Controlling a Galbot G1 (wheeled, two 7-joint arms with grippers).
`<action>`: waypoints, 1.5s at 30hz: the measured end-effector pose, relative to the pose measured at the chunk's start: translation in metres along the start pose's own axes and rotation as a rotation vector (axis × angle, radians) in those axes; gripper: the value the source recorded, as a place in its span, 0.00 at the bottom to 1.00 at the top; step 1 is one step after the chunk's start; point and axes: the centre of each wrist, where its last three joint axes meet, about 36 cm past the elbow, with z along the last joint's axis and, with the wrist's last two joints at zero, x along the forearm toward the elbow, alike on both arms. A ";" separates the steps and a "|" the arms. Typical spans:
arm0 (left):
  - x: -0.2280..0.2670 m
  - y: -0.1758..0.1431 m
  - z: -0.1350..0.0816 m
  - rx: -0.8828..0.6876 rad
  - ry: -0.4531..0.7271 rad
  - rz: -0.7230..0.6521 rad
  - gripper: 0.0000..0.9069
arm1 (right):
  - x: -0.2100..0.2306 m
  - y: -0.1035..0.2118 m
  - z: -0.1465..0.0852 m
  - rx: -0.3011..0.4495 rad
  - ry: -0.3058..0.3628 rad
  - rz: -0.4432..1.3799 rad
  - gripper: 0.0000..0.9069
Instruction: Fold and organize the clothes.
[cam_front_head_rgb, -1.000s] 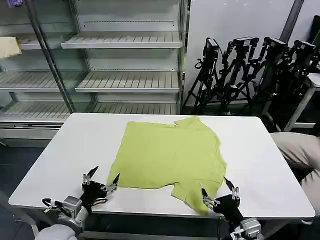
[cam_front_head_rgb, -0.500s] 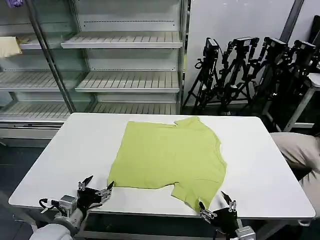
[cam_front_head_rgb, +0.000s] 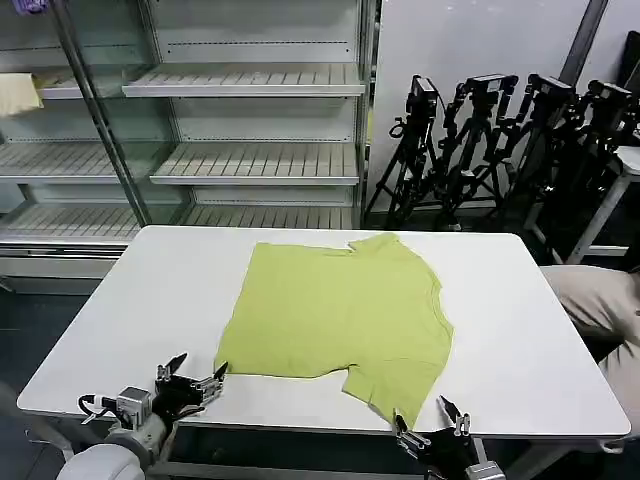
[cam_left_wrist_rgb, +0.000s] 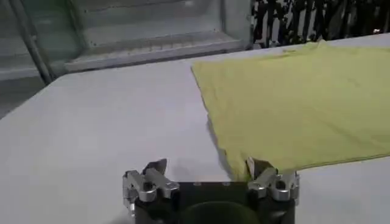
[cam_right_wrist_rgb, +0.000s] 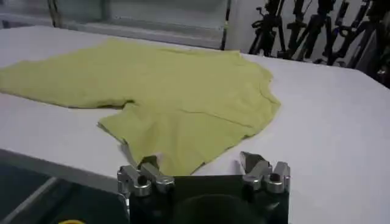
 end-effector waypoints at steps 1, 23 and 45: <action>0.000 0.000 0.000 0.002 0.001 0.002 0.01 | 0.000 0.000 0.000 -0.003 0.003 -0.002 0.00; -0.002 -0.010 -0.001 0.013 -0.004 0.050 0.02 | -0.004 -0.003 -0.004 -0.026 -0.029 -0.042 0.00; -0.047 -0.007 -0.047 0.050 -0.143 0.064 0.01 | -0.083 -0.045 -0.051 -0.011 -0.202 -0.041 0.00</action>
